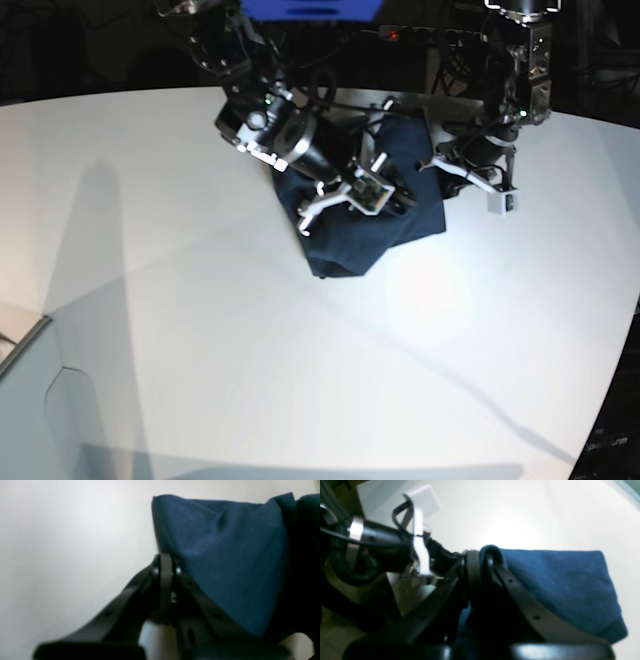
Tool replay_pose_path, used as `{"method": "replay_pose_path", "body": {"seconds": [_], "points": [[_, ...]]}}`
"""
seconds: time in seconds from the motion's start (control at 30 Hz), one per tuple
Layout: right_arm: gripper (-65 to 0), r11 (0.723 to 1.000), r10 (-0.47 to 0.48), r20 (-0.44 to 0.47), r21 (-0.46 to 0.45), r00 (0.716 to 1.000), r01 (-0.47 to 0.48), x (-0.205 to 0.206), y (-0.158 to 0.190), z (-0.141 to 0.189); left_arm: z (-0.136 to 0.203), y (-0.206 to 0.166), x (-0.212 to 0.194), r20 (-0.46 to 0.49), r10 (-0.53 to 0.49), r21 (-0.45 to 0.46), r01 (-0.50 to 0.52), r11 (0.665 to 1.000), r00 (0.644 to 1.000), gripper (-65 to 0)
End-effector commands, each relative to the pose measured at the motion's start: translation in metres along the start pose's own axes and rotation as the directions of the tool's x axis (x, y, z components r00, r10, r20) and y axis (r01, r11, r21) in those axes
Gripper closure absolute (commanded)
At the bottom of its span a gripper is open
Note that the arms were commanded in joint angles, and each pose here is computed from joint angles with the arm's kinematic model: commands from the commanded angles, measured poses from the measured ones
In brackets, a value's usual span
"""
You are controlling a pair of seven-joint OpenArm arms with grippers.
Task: Layout the t-shirt on the table in an organized manner, then fold the t-shirt properly
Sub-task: 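Lift and fold the shirt end over toward the left gripper, then press the folded end down onto the stack with the right gripper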
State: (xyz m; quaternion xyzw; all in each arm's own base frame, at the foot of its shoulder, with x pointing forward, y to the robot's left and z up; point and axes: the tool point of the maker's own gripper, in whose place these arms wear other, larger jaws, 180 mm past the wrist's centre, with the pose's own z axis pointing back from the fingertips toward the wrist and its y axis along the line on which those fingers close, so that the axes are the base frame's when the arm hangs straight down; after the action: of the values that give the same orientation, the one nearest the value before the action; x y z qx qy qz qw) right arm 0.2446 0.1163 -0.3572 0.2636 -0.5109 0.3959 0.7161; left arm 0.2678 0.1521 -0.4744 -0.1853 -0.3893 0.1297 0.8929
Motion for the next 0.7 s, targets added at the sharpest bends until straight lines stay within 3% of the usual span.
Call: {"method": "replay_pose_path", "body": {"seconds": [0.0, 0.23, 0.53, 0.67], "points": [[0.0, 1.000, 0.002, 0.061, 0.007, 0.998, -0.002, 0.019, -0.002, -0.007, -0.002, 0.001, 0.008, 0.006, -0.014, 0.006, 0.014, 1.000, 1.000, 0.0], [0.0, 0.999, -0.022, 0.037, 0.039, 0.999, 0.020, 0.014, -0.003, -0.034, -0.004, -0.001, 0.015, 0.017, -0.019, 0.000, 0.019, 1.000, 1.000, 0.0], [0.0, 0.998, -0.026, -0.013, 0.058, 1.000, 0.027, -0.003, -0.007, -0.044, -0.001, 0.008, 0.020, 0.018, -0.045, 0.014, 0.044, 0.999, 0.999, 0.0], [-12.7, 0.998, -0.029, -0.013, 0.058, 0.999, 0.030, -0.004, -0.006, -0.043, -0.001, 0.009, 0.021, 0.019, -0.045, 0.015, 0.045, 0.999, 0.999, 0.0]]}}
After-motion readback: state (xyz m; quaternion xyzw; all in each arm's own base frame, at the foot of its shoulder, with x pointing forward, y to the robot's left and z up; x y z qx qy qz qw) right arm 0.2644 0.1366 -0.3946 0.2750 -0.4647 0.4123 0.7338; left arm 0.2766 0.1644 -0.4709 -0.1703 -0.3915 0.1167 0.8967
